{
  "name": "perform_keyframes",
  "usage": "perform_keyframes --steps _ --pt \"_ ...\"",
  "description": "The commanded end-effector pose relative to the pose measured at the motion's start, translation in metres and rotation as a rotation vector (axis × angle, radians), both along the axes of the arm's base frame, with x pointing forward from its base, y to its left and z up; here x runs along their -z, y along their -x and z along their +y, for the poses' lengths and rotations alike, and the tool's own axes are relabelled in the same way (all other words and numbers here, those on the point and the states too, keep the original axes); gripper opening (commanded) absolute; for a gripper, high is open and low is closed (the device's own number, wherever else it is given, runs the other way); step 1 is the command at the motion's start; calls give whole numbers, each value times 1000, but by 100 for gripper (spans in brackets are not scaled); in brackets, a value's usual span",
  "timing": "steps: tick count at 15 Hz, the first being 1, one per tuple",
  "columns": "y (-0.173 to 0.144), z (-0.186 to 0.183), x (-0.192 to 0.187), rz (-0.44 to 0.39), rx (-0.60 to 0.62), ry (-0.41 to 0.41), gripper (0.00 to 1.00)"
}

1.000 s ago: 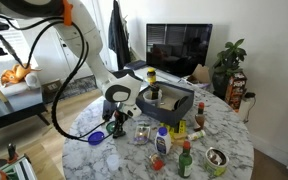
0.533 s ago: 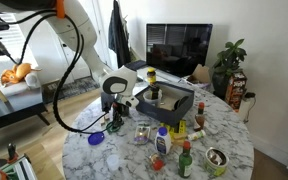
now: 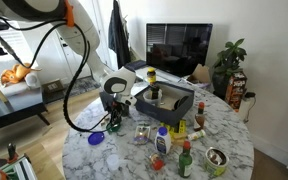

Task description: Put the green lid on the table then place the black remote control on the green lid, put the green lid on top of the silver cup on the right.

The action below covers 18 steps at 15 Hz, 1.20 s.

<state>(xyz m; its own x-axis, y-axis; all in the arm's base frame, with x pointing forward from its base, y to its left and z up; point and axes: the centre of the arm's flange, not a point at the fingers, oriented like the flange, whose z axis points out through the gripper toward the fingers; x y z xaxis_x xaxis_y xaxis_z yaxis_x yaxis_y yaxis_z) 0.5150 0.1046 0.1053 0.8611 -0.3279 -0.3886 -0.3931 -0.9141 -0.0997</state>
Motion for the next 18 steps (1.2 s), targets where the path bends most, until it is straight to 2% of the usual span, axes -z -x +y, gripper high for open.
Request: perform_keyframes --steps 1,7,8,9,10,16,18 --pt "4 5 8 35 -51 -25 8" --pt "10 9 15 61 -72 -37 8" --pt "11 8 16 67 -73 -36 23" --pt "11 8 16 64 -67 -34 55" --pt "12 8 14 62 -69 -37 56" --pt "23 -10 -4 18 -73 -20 98" --pt "25 -18 -2 4 -92 -19 100"
